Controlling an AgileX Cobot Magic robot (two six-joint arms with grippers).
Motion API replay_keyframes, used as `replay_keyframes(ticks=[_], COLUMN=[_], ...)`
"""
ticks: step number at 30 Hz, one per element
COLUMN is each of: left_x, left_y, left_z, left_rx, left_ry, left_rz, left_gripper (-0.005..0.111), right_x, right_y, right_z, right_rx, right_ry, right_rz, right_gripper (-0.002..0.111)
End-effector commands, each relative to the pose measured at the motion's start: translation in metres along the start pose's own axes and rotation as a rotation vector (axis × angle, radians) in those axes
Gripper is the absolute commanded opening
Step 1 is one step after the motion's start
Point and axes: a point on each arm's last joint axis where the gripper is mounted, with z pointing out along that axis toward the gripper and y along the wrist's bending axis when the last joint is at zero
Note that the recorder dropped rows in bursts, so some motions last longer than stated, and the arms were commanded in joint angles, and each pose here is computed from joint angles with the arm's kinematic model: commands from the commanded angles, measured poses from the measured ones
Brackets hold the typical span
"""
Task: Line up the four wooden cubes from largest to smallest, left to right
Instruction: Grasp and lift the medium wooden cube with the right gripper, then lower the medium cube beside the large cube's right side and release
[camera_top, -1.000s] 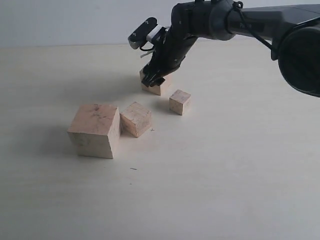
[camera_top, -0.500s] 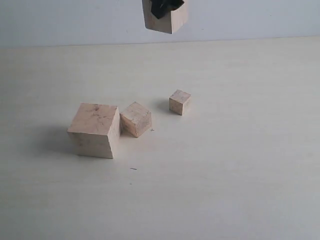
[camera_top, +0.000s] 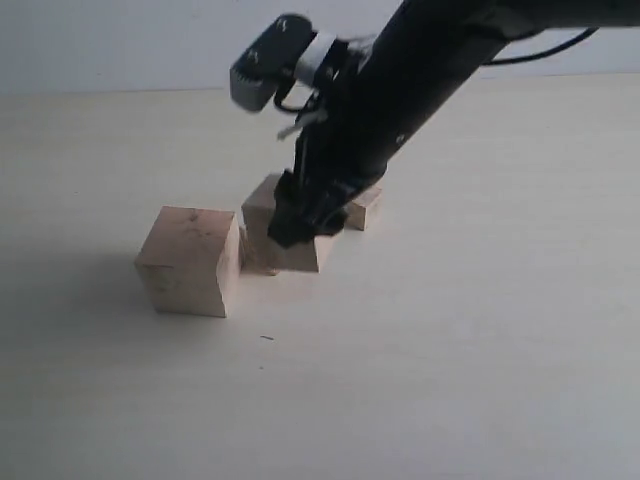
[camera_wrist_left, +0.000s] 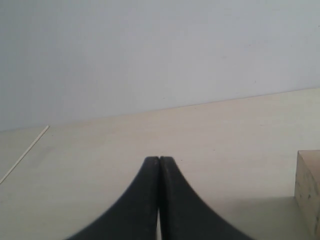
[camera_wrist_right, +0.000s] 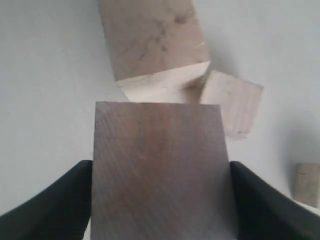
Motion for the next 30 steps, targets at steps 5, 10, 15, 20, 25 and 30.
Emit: replay_keyframes(ticks=[5, 10, 15, 20, 25, 30], left_x=[-0.001, -0.001, -0.001, -0.001, -0.001, -0.001], left_y=[0.000, 0.000, 0.000, 0.000, 0.000, 0.000], left_z=[-0.001, -0.001, -0.001, -0.001, -0.001, -0.001], left_rx=[-0.003, -0.003, -0.003, -0.003, -0.003, -0.003], left_ry=[-0.011, -0.011, -0.011, -0.011, -0.011, -0.011], left_rz=[-0.003, -0.003, -0.003, -0.003, -0.003, -0.003], left_gripper=[0.000, 0.000, 0.000, 0.000, 0.000, 0.000], right_x=[0.013, 0.022, 0.022, 0.022, 0.021, 0.013], right_y=[0.004, -0.006, -0.017, -0.017, -0.017, -0.019], right_z=[0.063, 0.096, 0.109, 0.110, 0.109, 0.117], right_rx=[-0.016, 0.019, 0.098, 0.099, 0.101, 0.063], right_ry=[0.058, 0.066, 0.026, 0.029, 0.028, 0.016], right_rz=[-0.021, -0.078, -0.115, -0.214, -0.296, -0.287], right_gripper=[0.002, 0.000, 0.000, 0.000, 0.000, 0.000])
